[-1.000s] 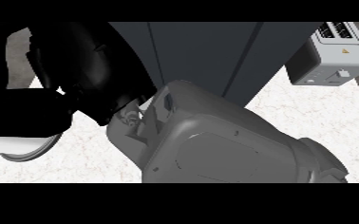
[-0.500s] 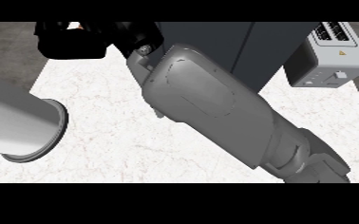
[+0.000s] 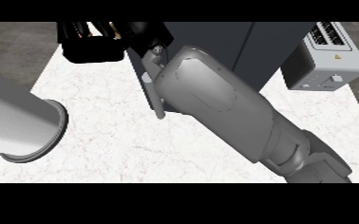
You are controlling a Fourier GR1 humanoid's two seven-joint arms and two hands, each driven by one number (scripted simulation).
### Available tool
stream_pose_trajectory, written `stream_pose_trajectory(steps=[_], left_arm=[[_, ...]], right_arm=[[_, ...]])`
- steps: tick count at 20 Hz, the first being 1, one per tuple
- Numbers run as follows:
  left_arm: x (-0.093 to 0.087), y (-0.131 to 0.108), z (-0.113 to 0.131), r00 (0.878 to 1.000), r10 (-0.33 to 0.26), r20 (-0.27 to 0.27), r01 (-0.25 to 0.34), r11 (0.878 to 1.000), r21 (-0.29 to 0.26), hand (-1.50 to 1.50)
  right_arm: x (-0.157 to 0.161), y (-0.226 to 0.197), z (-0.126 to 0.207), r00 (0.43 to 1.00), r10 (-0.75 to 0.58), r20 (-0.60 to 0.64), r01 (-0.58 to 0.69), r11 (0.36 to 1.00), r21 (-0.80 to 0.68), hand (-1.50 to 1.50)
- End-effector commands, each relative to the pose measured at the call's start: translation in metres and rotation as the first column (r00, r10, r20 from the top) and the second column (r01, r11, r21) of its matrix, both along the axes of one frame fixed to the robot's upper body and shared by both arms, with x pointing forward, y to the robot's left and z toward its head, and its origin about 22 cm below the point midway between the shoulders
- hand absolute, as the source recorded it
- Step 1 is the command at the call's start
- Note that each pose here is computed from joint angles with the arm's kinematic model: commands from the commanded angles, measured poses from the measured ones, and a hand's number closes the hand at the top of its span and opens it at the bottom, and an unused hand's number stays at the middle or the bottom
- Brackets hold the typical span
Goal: Pick up the wine, place it into the cabinet and close the cabinet
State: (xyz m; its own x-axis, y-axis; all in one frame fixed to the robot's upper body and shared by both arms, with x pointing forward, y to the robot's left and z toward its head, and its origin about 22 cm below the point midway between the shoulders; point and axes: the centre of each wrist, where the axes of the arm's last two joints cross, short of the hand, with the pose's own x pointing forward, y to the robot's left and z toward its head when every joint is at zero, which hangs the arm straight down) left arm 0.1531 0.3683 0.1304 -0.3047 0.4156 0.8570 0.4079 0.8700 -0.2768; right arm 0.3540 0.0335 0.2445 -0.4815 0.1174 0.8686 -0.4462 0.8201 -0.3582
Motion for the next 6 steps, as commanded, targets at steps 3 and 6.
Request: stream_pose_trajectory(steps=[3,6], left_arm=[[0.002,-0.001,0.006,1.0,-0.007,-0.002,0.007,1.0,0.017,1.5],[0.005,-0.003,0.011,1.0,-0.007,0.008,0.007,1.0,0.01,1.5]], right_arm=[[0.058,-0.073,-0.041,0.952,-0.288,-0.107,0.28,0.957,-0.081,1.5],[0.056,-0.069,-0.047,0.957,-0.273,-0.095,0.267,0.961,-0.069,1.5]])
